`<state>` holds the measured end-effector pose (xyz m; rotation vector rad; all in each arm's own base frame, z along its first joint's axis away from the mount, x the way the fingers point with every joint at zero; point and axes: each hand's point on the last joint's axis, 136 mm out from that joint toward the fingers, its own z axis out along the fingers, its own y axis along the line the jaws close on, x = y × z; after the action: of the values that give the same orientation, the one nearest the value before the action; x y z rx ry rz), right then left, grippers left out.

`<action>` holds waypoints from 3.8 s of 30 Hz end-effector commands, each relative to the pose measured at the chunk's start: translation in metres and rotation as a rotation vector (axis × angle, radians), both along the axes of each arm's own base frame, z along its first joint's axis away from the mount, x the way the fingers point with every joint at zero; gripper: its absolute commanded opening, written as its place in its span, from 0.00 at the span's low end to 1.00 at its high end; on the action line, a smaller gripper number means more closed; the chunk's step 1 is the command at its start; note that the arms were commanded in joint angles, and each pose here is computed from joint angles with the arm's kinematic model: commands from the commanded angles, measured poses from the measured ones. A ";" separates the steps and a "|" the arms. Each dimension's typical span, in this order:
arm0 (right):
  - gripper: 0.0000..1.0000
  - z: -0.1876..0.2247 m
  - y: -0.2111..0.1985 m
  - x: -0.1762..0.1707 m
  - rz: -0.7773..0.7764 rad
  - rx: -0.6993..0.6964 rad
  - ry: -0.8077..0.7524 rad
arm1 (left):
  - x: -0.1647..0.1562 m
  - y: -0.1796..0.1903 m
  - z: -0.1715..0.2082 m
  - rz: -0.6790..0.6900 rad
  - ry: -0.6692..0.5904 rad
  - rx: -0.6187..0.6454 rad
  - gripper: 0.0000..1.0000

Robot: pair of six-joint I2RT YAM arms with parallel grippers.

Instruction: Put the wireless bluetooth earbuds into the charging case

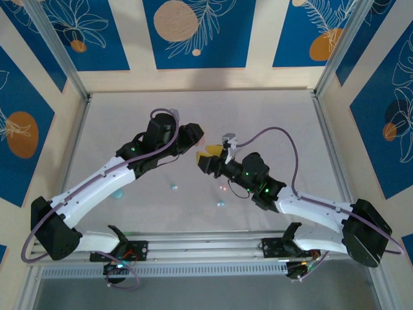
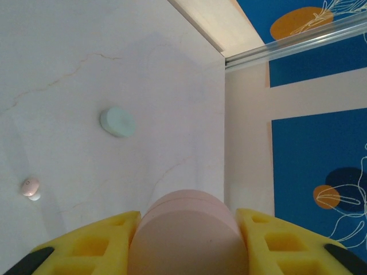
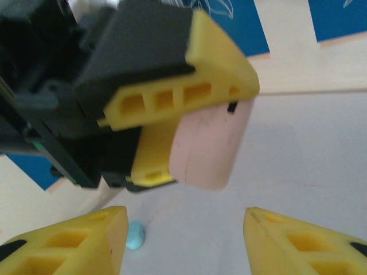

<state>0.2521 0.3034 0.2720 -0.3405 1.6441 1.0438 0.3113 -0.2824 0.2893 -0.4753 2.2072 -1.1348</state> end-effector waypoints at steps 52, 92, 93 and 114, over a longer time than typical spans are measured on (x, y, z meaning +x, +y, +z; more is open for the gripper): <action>0.20 0.074 -0.028 -0.014 0.862 0.136 0.821 | -0.069 -0.003 0.034 -0.803 -1.358 0.713 0.77; 0.26 0.071 -0.007 -0.026 0.964 0.111 0.891 | -0.079 -0.005 0.073 -0.739 -1.461 0.452 0.33; 0.30 0.070 -0.008 -0.023 0.939 0.110 0.890 | -0.078 -0.004 0.072 -0.740 -1.452 0.464 0.29; 0.42 0.061 0.000 -0.033 0.695 -0.038 0.891 | -0.075 -0.005 0.057 -0.853 -1.205 0.501 0.23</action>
<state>0.2304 0.3007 0.3290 -0.4879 2.3973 1.8218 0.2359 -0.2869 0.3321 1.1774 1.4288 -0.7923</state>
